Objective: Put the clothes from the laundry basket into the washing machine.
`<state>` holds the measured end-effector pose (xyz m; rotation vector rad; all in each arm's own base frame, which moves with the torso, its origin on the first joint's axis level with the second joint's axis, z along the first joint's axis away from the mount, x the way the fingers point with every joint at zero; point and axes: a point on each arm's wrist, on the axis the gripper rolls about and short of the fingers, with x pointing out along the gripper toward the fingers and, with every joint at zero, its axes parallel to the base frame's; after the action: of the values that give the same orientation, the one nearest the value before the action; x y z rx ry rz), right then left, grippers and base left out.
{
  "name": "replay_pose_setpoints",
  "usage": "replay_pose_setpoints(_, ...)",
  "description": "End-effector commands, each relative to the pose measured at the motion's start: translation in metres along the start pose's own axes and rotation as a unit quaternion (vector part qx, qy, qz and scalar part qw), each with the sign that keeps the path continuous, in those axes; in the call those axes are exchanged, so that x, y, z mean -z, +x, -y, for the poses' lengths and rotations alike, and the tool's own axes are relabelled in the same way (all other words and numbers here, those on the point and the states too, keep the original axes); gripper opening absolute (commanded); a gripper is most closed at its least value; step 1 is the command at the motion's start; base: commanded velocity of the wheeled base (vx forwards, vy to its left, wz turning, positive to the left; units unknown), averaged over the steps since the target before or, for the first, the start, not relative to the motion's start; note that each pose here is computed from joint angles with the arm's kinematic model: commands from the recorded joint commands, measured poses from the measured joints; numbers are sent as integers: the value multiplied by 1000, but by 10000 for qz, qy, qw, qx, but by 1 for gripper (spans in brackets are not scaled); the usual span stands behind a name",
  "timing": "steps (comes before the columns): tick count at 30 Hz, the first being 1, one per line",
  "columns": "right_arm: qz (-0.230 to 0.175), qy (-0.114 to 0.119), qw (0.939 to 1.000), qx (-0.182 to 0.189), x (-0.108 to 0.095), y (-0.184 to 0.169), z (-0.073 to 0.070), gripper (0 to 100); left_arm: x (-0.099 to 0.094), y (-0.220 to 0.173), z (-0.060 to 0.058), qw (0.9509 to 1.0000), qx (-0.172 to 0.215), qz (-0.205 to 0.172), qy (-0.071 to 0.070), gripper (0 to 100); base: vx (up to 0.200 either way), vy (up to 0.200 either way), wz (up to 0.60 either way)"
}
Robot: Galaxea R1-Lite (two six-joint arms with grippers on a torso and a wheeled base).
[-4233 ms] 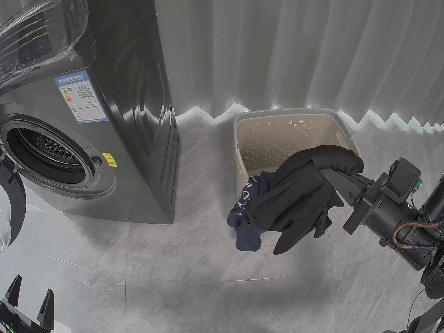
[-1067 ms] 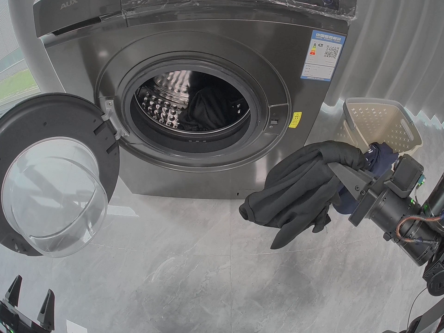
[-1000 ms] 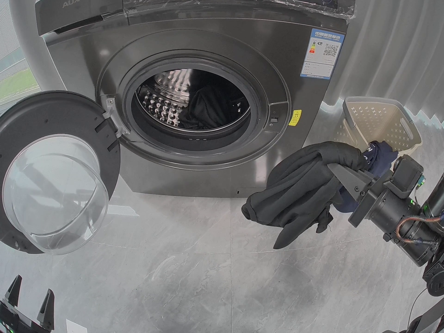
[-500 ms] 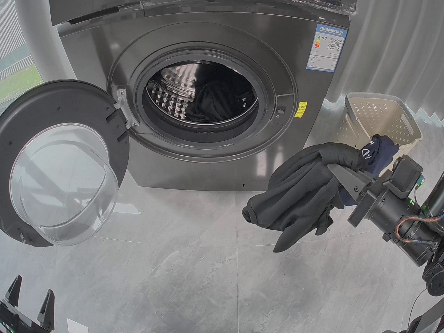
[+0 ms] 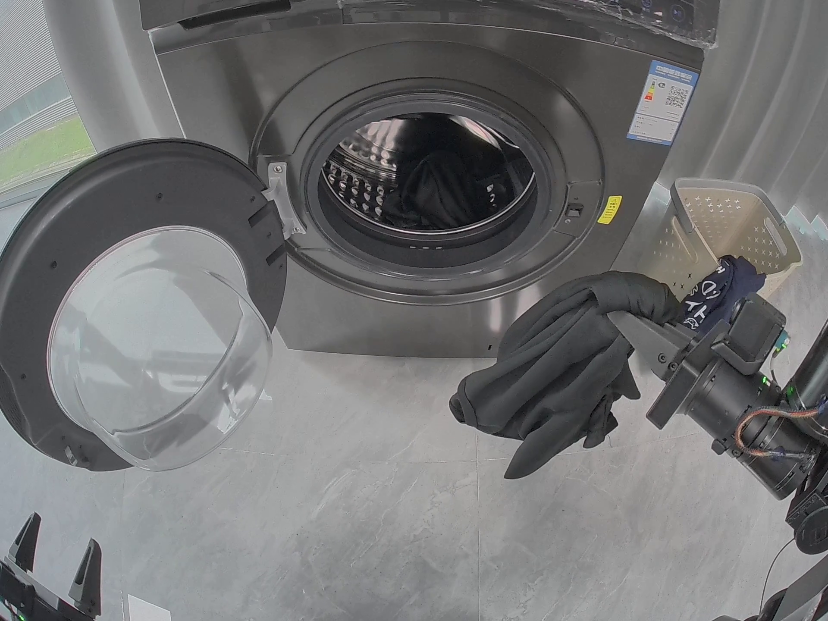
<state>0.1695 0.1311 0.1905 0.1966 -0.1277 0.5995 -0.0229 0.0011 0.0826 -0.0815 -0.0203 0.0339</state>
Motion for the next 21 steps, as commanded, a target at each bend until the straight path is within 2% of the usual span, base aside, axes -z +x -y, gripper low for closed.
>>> replay_pose_setpoints(1,-3,13,10000,-39,0,1,-2,0,4,0,0,10000,-10,14,6,100,0,0,0)
replay_pose_setpoints(6,-26,45,9999,-135,2,7,-7,0,4,0,0,10000,-47,24,29,100,0,0,0)
replay_pose_setpoints(11,133,77,9998,-149,-3,27,-11,0,4,0,0,10000,-17,22,45,100,0,0,0)
replay_pose_setpoints(14,217,126,9994,-251,-4,41,-19,0,5,0,0,9996,20,-4,268,100,0,0,0)
replay_pose_setpoints(15,238,133,9993,-261,-4,43,-20,0,1,-1,0,9994,20,150,324,100,0,0,0)
replay_pose_setpoints(16,252,144,9992,-262,-4,44,-22,0,-14,-5,2,9984,81,469,316,100,0,0,0)
replay_pose_setpoints(17,267,154,9990,-309,-5,45,-26,0,-39,-12,4,9952,212,907,287,100,0,0,0)
replay_pose_setpoints(18,312,191,9985,-405,-7,45,-32,0,-62,-18,7,9920,462,1151,232,100,0,0,0)
replay_pose_setpoints(19,336,230,9980,-492,-9,46,-37,0,-73,-17,8,9909,747,1099,195,100,0,0,0)
replay_pose_setpoints(21,410,389,9963,-649,-12,49,-46,0,-73,-6,10,9903,1265,543,188,100,0,0,0)
